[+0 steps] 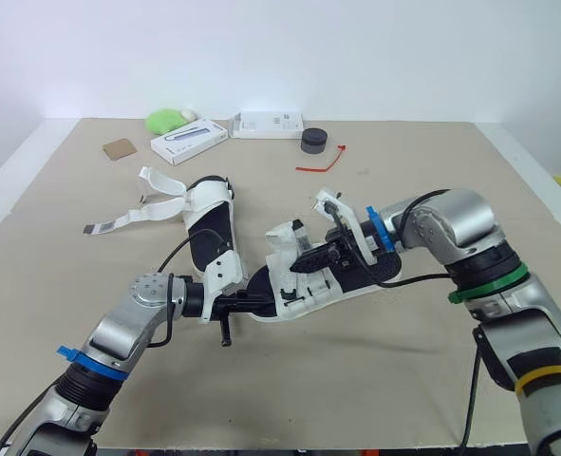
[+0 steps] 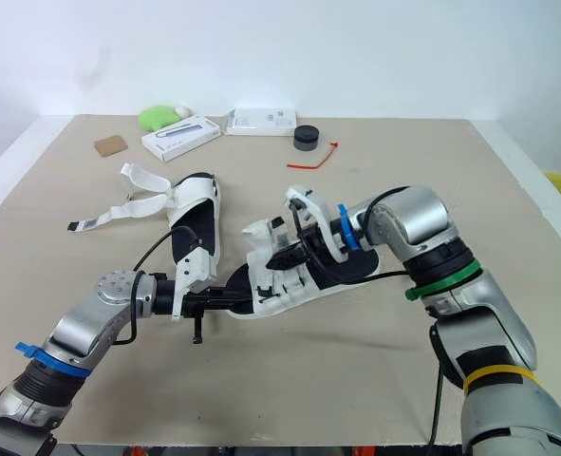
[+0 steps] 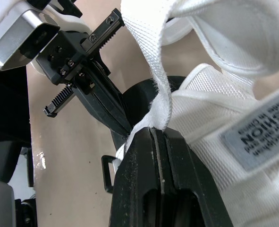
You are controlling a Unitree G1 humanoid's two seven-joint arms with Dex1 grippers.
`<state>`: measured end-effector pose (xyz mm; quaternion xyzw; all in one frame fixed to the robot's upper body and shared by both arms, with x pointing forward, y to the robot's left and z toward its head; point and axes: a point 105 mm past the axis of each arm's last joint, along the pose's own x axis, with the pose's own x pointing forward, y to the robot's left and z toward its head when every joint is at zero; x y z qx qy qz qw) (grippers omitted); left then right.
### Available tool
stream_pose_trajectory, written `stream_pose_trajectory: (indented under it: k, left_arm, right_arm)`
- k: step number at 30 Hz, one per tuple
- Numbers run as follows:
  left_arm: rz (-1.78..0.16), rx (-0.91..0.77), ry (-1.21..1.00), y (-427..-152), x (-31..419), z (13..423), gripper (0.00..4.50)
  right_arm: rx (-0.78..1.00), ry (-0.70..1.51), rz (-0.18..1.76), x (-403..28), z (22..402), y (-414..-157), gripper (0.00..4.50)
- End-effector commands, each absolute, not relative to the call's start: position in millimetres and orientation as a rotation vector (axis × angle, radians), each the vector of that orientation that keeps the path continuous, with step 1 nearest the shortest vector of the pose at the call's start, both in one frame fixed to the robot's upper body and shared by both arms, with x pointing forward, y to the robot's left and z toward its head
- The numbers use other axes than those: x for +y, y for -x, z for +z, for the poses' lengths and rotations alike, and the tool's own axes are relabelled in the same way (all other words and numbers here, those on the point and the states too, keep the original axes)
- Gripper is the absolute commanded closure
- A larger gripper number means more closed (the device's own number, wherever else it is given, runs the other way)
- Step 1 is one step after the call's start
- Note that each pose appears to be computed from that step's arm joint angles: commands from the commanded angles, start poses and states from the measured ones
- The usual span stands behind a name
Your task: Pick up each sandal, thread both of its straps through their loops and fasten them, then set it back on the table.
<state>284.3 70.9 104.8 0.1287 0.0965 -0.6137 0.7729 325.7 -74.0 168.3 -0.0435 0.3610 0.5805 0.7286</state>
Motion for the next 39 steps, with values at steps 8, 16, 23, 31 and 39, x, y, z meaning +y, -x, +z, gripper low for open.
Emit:
stream_pose_trajectory:
  k: [8,16,23,31,39]
  left_arm:
    - [-1.303,0.268,-0.298,-285.4,77.4,94.0,4.50]
    - [-1.304,0.269,-0.299,-284.2,77.6,93.3,4.50]
    - [-1.307,0.268,-0.301,-284.1,76.9,93.4,4.50]
    - [-1.306,0.272,-0.300,-282.5,77.9,92.6,4.50]
    - [-1.308,0.272,-0.300,-283.5,77.5,92.8,4.50]
  right_arm:
    - [0.737,0.123,1.332,-69.9,181.8,-324.5,4.44]
    - [0.756,0.054,1.426,-67.4,204.9,-300.6,4.44]
    - [0.755,0.087,1.345,-73.3,184.3,-312.5,3.56]
    - [0.713,0.087,1.356,-66.2,179.4,-303.1,0.77]
    - [0.694,0.047,1.402,-54.2,183.4,-284.4,0.77]
